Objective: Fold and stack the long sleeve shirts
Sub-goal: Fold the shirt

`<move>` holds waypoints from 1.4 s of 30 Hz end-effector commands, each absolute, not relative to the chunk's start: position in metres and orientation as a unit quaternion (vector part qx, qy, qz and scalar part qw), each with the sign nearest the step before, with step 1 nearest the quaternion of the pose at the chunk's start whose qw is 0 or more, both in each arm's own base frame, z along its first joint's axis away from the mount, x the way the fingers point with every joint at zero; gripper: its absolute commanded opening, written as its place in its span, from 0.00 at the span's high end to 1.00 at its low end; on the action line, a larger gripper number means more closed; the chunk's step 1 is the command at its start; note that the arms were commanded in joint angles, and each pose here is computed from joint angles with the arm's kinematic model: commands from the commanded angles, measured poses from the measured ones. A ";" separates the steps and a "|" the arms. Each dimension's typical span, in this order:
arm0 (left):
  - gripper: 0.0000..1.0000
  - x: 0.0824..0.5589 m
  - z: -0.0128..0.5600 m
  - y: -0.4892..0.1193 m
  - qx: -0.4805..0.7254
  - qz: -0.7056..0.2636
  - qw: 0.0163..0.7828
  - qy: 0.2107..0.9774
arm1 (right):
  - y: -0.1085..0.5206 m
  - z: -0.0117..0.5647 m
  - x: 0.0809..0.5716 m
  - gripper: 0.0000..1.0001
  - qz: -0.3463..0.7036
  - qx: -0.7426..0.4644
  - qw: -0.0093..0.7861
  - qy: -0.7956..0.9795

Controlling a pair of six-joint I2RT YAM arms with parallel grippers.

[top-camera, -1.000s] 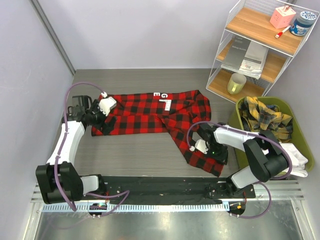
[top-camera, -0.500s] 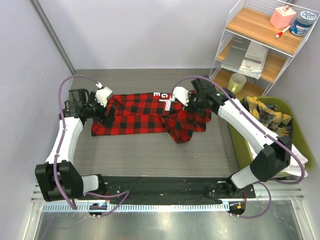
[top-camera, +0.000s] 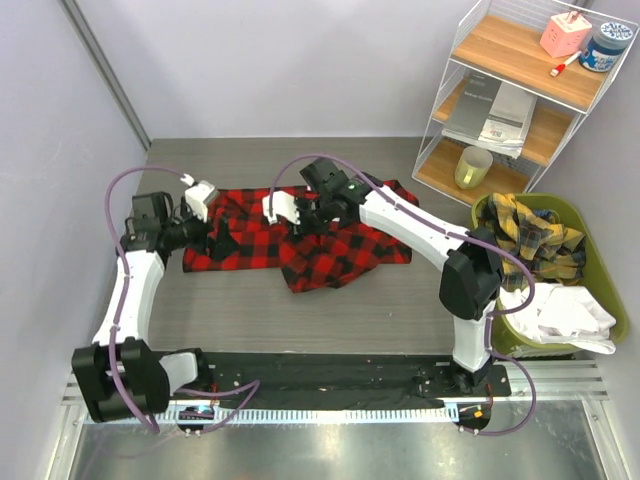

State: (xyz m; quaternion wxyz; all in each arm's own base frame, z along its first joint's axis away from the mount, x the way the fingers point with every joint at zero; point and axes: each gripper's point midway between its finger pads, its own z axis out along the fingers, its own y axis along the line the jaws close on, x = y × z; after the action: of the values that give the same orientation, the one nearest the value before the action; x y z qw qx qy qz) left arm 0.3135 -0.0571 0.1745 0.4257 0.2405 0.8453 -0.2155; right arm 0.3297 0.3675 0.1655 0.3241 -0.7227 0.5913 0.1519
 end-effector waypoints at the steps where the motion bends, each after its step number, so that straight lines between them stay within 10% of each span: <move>1: 0.00 0.280 0.182 -0.084 0.333 -0.266 0.454 0.782 | 0.376 0.199 0.326 0.56 0.179 -0.733 0.375 0.538; 6: 0.00 0.239 0.155 -0.094 0.492 -0.254 0.391 0.735 | 0.350 0.208 0.336 0.35 0.190 -0.674 0.377 0.606; 18: 0.26 0.259 0.115 -0.168 0.767 -0.235 0.249 0.543 | 0.232 0.092 0.315 0.68 0.238 -0.512 0.132 0.814; 42: 0.33 0.299 0.026 -0.226 0.837 -0.246 0.151 0.464 | 0.207 0.072 0.340 0.68 0.243 -0.410 0.112 0.872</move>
State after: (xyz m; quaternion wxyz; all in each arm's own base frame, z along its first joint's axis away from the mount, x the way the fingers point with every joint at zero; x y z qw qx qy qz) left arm 0.2962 -0.2221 0.0302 0.1541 0.8253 0.4763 -0.2614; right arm 0.3305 0.2004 0.0574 0.0875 -0.4151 0.8743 0.2358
